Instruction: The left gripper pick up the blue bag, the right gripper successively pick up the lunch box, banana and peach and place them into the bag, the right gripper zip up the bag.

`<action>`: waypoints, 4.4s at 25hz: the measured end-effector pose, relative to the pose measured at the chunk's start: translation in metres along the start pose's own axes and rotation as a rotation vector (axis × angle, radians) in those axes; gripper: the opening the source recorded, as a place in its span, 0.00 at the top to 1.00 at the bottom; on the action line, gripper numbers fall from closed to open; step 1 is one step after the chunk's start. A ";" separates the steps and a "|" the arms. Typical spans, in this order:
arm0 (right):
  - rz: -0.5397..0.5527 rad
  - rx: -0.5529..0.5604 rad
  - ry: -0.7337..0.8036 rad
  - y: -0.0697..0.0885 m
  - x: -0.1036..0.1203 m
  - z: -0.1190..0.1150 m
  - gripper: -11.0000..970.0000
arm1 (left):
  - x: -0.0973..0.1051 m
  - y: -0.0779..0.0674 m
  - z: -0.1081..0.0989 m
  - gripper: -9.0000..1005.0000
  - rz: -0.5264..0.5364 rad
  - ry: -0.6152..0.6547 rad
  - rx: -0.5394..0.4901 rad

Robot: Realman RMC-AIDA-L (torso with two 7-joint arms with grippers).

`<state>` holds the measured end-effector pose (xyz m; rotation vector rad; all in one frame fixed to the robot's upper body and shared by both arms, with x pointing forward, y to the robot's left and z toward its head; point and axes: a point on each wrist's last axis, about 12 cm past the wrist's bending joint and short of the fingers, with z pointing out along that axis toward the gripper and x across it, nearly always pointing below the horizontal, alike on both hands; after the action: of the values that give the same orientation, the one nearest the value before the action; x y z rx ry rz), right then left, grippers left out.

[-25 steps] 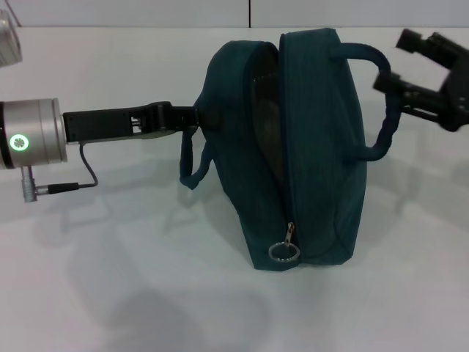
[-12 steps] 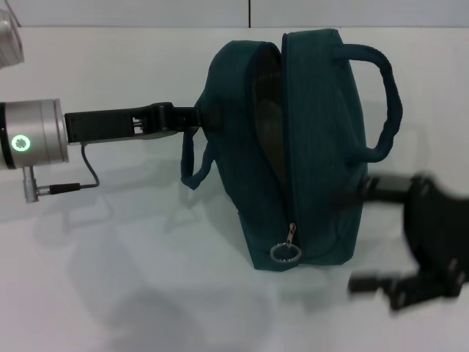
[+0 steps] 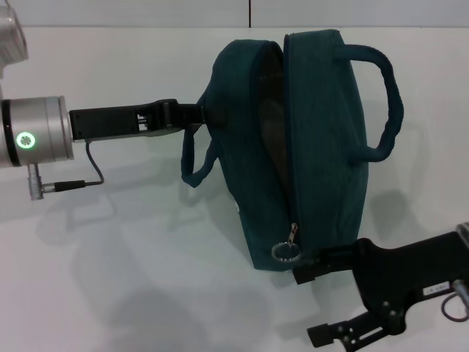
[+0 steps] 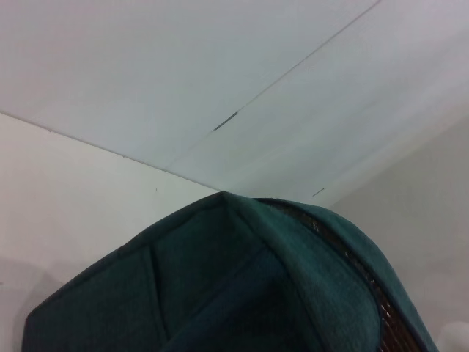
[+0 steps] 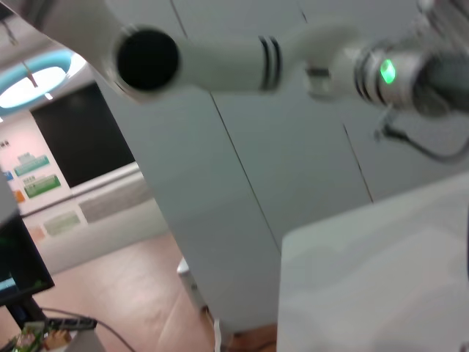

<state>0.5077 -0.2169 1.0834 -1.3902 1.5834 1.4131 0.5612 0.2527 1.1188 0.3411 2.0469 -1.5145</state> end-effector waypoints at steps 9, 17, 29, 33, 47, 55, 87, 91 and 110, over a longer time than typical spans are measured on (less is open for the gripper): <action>0.038 0.090 0.065 -0.017 0.003 0.009 0.17 | 0.000 0.000 0.000 0.88 -0.001 -0.003 0.002; -0.005 0.138 0.008 -0.023 -0.004 0.011 0.18 | 0.000 0.000 0.000 0.88 -0.001 -0.005 0.003; -0.040 0.229 -0.061 -0.028 -0.004 0.013 0.18 | 0.001 0.001 -0.002 0.88 -0.004 -0.008 0.000; -0.044 0.206 -0.073 -0.024 -0.002 0.012 0.18 | 0.001 0.001 -0.003 0.88 -0.004 -0.008 -0.003; -0.002 0.304 -0.114 -0.024 0.007 0.001 0.48 | 0.001 0.001 -0.004 0.88 -0.003 -0.010 -0.006; 0.022 0.367 -0.152 -0.024 0.013 -0.005 0.64 | 0.001 0.002 -0.005 0.88 -0.005 -0.011 -0.007; -0.072 0.420 -0.284 0.001 0.012 -0.040 0.97 | 0.000 0.001 -0.004 0.88 -0.001 -0.010 -0.004; -0.141 0.385 -0.313 0.001 0.002 -0.036 0.97 | -0.001 -0.002 -0.002 0.88 0.016 -0.018 0.017; -0.205 0.333 -0.277 -0.020 -0.026 -0.021 0.97 | 0.008 -0.001 -0.031 0.50 0.293 -0.224 0.102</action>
<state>0.5379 -0.2263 1.1055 -1.0751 1.3781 1.1072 0.5454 0.2803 1.1207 0.4669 1.6696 -1.4093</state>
